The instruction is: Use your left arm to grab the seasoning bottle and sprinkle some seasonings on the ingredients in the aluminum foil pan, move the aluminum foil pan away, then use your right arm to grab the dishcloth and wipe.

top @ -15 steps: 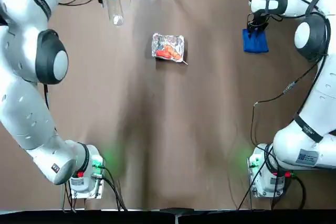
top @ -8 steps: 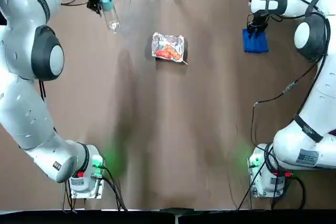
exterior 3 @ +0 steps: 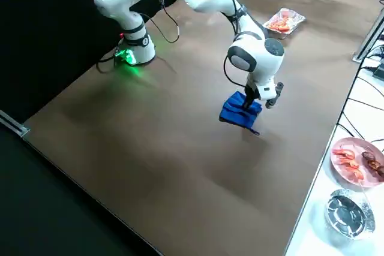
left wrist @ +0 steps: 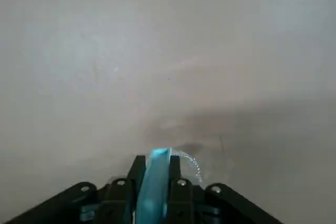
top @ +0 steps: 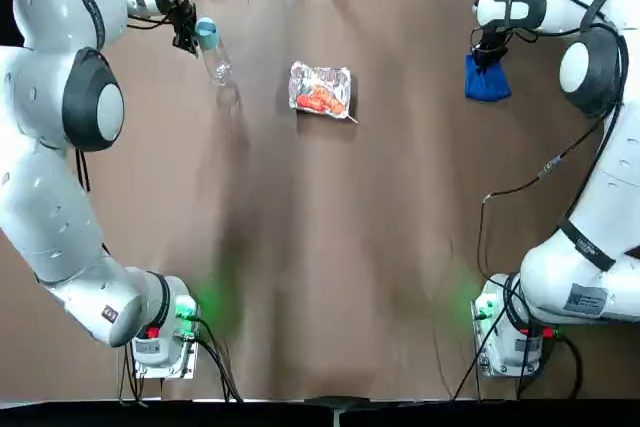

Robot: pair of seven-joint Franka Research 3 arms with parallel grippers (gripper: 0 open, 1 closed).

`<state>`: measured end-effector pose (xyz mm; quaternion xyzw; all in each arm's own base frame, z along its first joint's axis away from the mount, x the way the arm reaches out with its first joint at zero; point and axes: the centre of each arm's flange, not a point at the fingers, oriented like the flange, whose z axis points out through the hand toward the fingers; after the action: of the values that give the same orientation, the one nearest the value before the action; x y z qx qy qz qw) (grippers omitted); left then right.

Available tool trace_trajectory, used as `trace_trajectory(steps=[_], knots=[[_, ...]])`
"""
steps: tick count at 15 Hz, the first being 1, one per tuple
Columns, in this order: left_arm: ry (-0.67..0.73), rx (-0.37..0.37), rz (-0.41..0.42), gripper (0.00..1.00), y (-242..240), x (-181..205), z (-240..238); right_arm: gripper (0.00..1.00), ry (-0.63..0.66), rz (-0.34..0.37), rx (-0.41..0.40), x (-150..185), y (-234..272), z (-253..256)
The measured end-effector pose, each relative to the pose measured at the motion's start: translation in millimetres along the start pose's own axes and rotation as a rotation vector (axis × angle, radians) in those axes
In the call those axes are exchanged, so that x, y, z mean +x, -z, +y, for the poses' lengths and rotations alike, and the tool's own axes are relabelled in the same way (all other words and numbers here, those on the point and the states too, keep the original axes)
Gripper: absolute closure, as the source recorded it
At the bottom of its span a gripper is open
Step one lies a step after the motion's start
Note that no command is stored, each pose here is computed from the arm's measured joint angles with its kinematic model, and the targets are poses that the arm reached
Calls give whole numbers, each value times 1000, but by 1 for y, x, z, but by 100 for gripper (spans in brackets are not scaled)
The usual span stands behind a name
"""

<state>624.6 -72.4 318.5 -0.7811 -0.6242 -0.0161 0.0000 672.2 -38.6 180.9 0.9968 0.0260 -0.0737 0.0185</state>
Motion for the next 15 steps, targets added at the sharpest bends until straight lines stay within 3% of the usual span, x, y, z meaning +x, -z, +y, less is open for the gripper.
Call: trace_trajectory(steps=[2, 7, 13, 14, 15], knots=[[-1, -2, -24, 78, -10, 6, 0, 93, -14, -11, 1, -1, 0, -2], [2, -26, -1, 78, -35, 10, 5, 93, -26, -143, 2, -11, 17, -10], [0, -47, 11, 75, -40, 10, 9, 93, -7, -80, -13, -15, 94, -24], [0, -50, 12, 69, -40, 10, 9, 93, -2, -70, -15, -15, 101, -28], [-2, -61, 12, 52, -37, 9, 12, 93, 2, -54, -18, -16, 112, -31]])
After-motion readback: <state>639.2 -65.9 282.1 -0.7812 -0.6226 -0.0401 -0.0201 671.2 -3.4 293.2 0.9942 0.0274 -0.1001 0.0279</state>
